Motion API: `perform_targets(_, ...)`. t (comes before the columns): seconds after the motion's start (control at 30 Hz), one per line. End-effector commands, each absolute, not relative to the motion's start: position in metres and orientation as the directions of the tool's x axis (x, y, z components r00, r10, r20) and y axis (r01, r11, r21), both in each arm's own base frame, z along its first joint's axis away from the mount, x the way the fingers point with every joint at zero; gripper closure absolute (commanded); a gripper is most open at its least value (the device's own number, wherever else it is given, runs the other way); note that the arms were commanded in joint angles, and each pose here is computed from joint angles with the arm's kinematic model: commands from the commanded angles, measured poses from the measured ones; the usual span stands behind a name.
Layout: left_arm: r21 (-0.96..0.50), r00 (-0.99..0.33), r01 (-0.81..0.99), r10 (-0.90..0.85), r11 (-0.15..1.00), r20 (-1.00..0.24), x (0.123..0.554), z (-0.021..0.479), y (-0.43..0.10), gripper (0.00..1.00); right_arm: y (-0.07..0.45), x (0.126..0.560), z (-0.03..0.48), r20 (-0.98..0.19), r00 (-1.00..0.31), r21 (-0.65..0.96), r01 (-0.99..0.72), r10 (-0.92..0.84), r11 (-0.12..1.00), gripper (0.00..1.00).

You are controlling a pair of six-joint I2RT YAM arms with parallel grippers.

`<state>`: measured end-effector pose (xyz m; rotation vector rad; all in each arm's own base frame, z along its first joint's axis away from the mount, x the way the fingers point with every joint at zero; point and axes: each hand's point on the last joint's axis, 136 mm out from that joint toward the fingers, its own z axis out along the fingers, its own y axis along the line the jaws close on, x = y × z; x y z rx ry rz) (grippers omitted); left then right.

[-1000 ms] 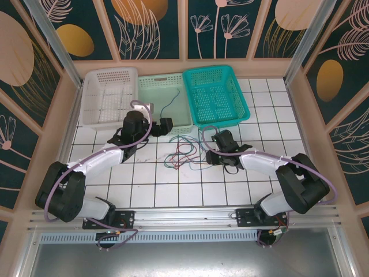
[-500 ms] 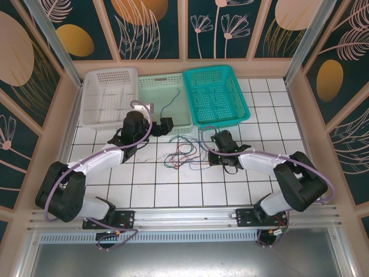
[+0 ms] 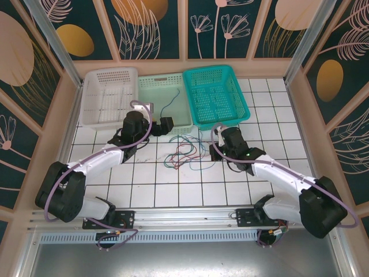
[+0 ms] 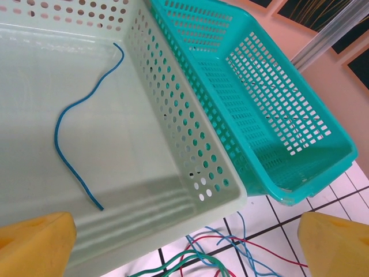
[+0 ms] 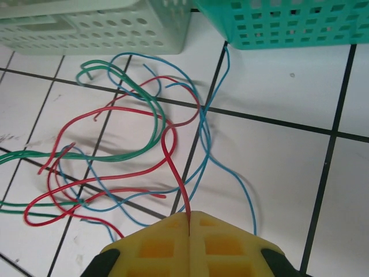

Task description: Untangle the cables

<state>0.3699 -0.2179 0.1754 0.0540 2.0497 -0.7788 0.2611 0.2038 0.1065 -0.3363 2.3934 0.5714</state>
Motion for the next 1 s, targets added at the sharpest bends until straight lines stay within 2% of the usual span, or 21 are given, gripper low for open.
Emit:
perform_targets(0.0, -0.526, -0.549, 0.387, -0.269, 0.758, -0.791, 0.365, 0.198, -0.229, 0.01, 0.200, 0.255, 0.112, -0.631, -0.762, 0.275, -0.397, -0.147, 0.876, 1.00)
perform_targets(0.13, -0.514, -0.542, 0.446, -0.236, 0.733, -0.806, 0.357, 0.207, -0.246, 0.02, 0.197, 0.261, 0.131, -0.679, -0.724, 0.259, -0.392, -0.123, 0.883, 1.00)
perform_targets(0.27, -0.521, -0.552, 0.509, -0.205, 0.685, -0.808, 0.348, 0.210, -0.267, 0.02, 0.203, 0.260, 0.168, -0.759, -0.647, 0.293, -0.448, -0.079, 0.845, 1.00)
perform_targets(0.47, -0.525, -0.551, 0.514, -0.208, 0.678, -0.808, 0.348, 0.209, -0.271, 0.01, 0.197, 0.249, 0.219, -0.849, -0.526, 0.281, -0.519, -0.043, 0.807, 1.00)
perform_targets(0.67, -0.551, -0.546, 0.540, -0.234, 0.637, -0.805, 0.345, 0.222, -0.276, 0.02, 0.195, 0.239, 0.242, -0.877, -0.477, 0.261, -0.563, -0.051, 0.784, 1.00)
perform_targets(0.97, -0.614, -0.578, 0.624, -0.243, 0.484, -0.779, 0.323, 0.236, -0.307, 0.05, 0.200, 0.237, 0.277, -0.920, -0.392, 0.245, -0.616, -0.021, 0.749, 1.00)
